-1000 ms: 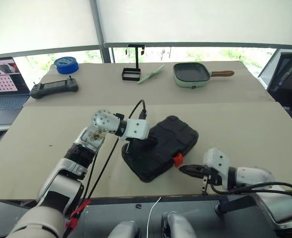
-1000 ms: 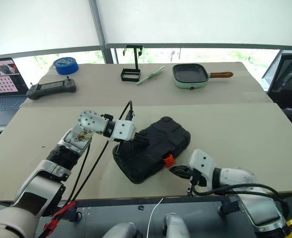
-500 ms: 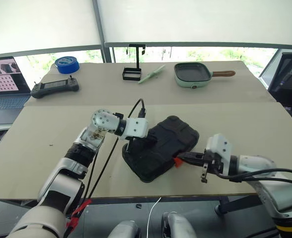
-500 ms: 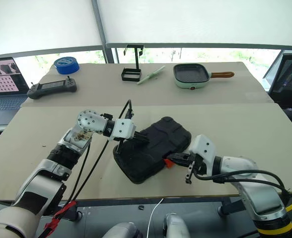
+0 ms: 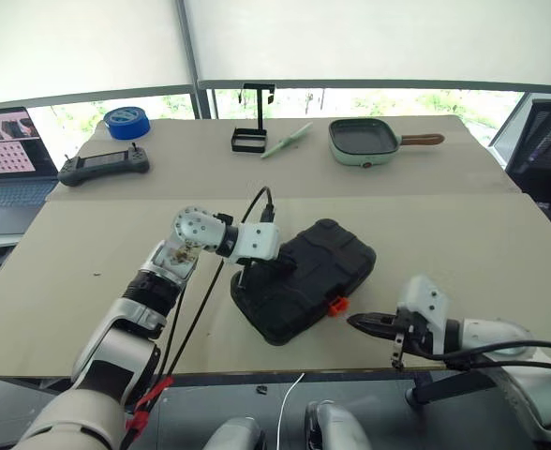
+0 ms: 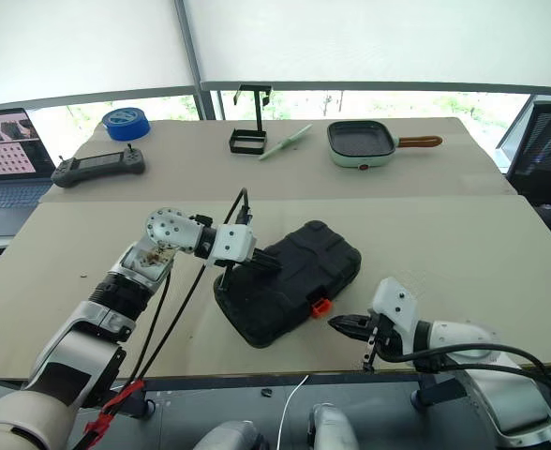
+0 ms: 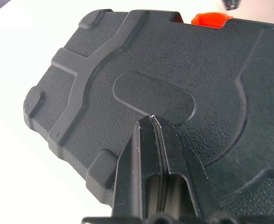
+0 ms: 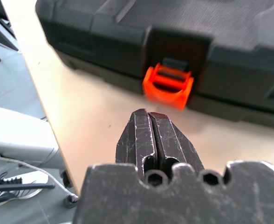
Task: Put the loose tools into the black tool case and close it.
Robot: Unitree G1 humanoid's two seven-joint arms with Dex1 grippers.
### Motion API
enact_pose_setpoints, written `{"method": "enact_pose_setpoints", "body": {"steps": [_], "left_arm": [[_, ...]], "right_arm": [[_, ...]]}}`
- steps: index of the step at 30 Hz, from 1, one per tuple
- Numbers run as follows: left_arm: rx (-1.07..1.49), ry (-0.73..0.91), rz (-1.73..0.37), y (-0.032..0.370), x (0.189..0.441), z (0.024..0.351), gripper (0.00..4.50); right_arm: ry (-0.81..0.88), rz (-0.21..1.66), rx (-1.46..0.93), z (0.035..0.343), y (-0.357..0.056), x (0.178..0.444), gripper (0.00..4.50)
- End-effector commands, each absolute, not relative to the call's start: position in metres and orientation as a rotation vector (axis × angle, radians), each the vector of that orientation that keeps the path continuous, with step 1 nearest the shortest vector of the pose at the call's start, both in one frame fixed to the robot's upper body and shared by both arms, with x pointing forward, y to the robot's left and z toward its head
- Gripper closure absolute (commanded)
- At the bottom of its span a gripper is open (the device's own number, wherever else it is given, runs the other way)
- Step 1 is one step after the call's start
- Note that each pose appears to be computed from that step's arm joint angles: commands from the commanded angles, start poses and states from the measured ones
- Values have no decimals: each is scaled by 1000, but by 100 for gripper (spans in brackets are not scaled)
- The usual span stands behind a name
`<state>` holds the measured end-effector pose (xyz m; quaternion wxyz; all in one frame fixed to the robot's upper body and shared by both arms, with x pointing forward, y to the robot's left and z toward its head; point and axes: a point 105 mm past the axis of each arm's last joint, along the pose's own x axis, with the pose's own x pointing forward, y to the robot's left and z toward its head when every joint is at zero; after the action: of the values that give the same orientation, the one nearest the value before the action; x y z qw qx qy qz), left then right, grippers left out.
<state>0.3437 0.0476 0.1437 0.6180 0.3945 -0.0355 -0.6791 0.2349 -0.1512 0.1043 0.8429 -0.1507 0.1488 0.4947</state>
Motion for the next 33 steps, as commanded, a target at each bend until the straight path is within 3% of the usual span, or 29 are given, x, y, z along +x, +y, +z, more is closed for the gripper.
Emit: {"method": "enact_pose_setpoints", "body": {"steps": [1, 10, 16, 22, 33], "left_arm": [[904, 15, -1590, 51, 340, 121, 447], [902, -10, -1635, 41, 334, 123, 447], [911, -15, -1656, 37, 331, 120, 447], [912, -15, -1663, 36, 328, 115, 447], [909, -17, -1669, 33, 325, 111, 447]], "right_arm": [[276, 1053, -325, 110, -145, 232, 450], [316, 970, -354, 82, -146, 253, 450], [214, 999, -328, 109, -129, 265, 450], [141, 1079, -243, 145, -112, 255, 450], [176, 1082, -283, 145, -119, 252, 450]]}}
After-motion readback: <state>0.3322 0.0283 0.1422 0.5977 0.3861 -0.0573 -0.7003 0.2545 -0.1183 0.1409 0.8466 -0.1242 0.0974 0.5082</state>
